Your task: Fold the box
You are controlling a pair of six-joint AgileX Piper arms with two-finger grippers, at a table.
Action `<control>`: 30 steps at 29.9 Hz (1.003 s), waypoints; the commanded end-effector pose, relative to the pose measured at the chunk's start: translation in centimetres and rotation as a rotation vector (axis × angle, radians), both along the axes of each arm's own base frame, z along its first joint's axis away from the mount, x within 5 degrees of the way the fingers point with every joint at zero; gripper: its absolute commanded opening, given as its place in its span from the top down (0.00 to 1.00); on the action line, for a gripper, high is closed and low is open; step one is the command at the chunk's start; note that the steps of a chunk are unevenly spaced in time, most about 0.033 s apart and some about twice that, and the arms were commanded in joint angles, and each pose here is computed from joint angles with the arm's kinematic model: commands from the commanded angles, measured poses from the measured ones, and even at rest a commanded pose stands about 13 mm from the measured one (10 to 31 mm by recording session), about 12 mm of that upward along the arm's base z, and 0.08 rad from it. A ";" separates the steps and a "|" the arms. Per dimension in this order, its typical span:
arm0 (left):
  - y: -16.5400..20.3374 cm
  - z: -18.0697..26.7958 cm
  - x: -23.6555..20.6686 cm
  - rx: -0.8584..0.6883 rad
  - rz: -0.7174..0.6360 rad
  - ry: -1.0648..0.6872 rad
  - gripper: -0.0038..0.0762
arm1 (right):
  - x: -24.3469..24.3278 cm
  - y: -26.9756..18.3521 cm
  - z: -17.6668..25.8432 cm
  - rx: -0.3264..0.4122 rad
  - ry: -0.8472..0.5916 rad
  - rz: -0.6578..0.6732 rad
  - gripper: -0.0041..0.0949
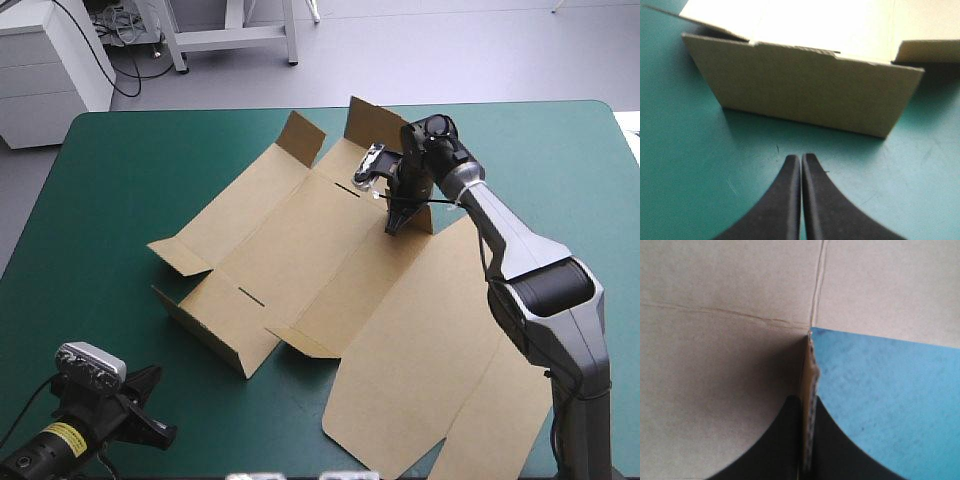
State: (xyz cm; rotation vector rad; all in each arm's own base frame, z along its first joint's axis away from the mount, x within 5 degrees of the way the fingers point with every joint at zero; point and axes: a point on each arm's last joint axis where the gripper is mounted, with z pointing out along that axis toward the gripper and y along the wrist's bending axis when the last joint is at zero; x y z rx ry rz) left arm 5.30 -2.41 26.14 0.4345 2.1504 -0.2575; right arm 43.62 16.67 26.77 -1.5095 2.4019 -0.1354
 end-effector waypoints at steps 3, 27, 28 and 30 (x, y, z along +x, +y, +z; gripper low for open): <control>-0.2 1.4 0.3 -0.037 -0.005 -0.078 0.96 | -1.3 3.3 3.8 -0.019 -0.121 0.227 0.98; -0.2 1.4 0.3 -0.045 -0.004 -0.077 0.96 | -2.6 10.0 1.9 -0.095 -0.226 0.542 0.98; -0.2 1.4 0.3 -0.053 0.001 -0.073 0.96 | -2.5 10.1 1.8 -0.086 -0.234 0.528 0.98; -0.2 1.4 0.3 -0.048 -0.002 -0.075 0.96 | -2.4 10.2 1.7 -0.080 -0.234 0.523 0.96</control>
